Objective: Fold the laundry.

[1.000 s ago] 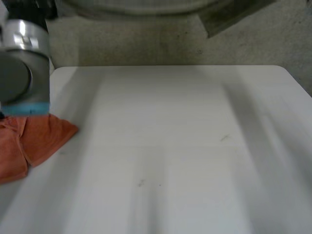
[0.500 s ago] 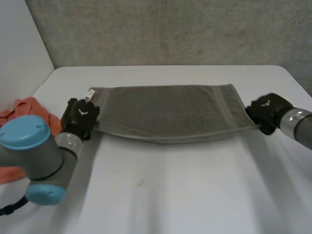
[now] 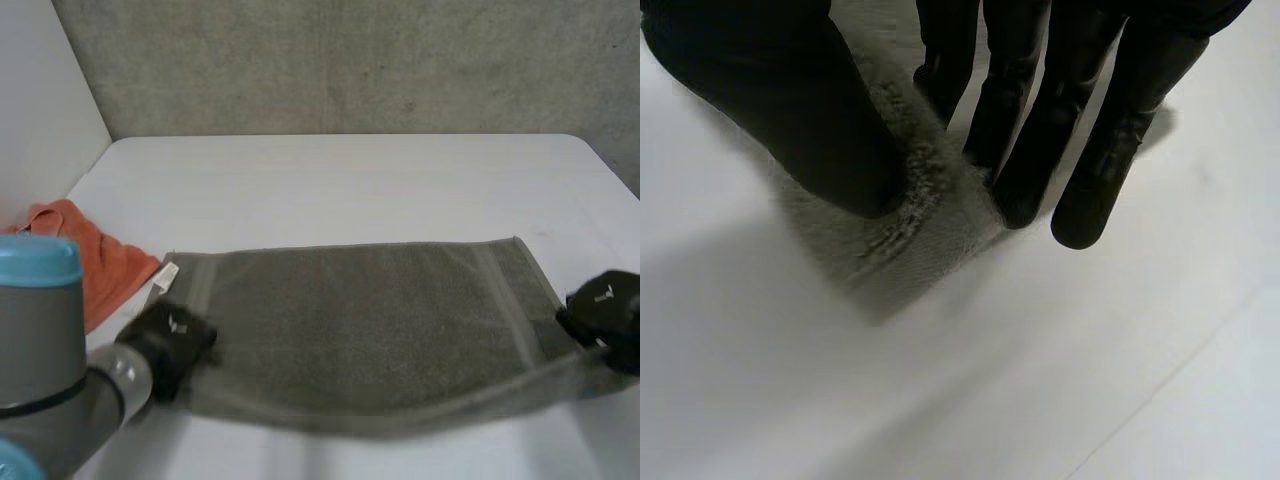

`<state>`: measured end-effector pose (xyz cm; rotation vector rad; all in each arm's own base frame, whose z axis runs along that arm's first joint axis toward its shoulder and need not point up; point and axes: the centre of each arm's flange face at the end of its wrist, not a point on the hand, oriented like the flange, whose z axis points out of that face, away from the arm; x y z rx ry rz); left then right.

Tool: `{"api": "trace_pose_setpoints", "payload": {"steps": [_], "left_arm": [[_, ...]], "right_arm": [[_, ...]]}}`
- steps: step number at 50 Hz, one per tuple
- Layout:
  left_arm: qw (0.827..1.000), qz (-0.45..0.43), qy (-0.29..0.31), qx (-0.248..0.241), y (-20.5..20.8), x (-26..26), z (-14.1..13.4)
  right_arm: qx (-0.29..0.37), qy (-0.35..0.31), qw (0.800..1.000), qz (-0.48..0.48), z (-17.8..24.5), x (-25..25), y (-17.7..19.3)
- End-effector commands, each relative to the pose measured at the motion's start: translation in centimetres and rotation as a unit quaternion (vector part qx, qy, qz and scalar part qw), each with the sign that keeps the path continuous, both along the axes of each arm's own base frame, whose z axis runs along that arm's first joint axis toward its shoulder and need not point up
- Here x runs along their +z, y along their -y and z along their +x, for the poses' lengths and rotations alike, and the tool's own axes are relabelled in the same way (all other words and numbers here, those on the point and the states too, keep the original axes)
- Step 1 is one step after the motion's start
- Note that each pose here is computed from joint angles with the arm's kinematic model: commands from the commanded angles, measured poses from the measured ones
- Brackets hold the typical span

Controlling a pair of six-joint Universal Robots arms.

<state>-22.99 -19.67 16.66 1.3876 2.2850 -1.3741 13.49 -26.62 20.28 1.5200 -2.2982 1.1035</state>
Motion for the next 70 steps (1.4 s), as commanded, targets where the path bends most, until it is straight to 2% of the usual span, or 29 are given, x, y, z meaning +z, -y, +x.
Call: {"api": "trace_pose_setpoints", "payload": {"steps": [1, 7, 14, 21, 27, 33, 38, 41, 45, 50, 54, 60, 70], "left_arm": [[0.991, -0.123, -0.043, 0.023, 6.5, -0.1, -2.0], [0.984, -0.163, -0.038, 0.058, 10.2, -1.5, -2.8], [0.984, -0.164, -0.035, 0.061, 12.4, -3.4, -3.7], [0.982, -0.172, -0.038, 0.063, 13.6, -4.3, -4.2], [0.974, -0.211, -0.048, 0.074, 14.0, -2.6, -4.2], [0.965, -0.241, -0.07, 0.078, 13.1, 0.8, -3.7], [0.96, -0.256, -0.08, 0.075, 11.4, 3.3, -3.0], [0.96, -0.256, -0.079, 0.077, 10.1, 4.0, -2.2], [0.963, -0.245, -0.078, 0.075, 8.3, 3.7, -1.7], [0.971, -0.214, -0.086, 0.072, 6.4, 2.4, -1.4], [0.972, -0.193, -0.103, 0.081, 6.0, 1.6, -1.1], [0.971, -0.178, -0.131, 0.094, 5.9, 1.1, -1.1], [0.972, -0.17, -0.131, 0.096, 5.6, 0.7, -1.0]], "right_arm": [[-0.023, 0.034, 0.995, -0.092, 2.8, -0.8, 5.3], [-0.027, 0.027, 0.985, -0.168, 4.9, -1.8, 9.1], [-0.023, 0.025, 0.974, -0.222, 6.8, -4.1, 13.0], [-0.024, 0.026, 0.971, -0.235, 7.8, -5.7, 14.9], [-0.048, 0.072, 0.958, -0.273, 8.6, -4.4, 16.0], [-0.072, 0.116, 0.946, -0.293, 8.2, -0.6, 15.3], [-0.086, 0.17, 0.938, -0.289, 7.8, 2.8, 12.7], [-0.085, 0.18, 0.938, -0.284, 7.5, 3.6, 11.4], [-0.087, 0.172, 0.954, -0.231, 5.9, 2.8, 9.2], [-0.099, 0.172, 0.974, -0.108, 3.7, 0.0, 6.0], [-0.085, 0.187, 0.977, -0.051, 3.3, -2.5, 4.2], [-0.07, 0.19, 0.978, -0.048, 2.7, -5.1, 3.9], [-0.087, 0.182, 0.975, -0.092, 0.8, -7.9, 6.0]]}}
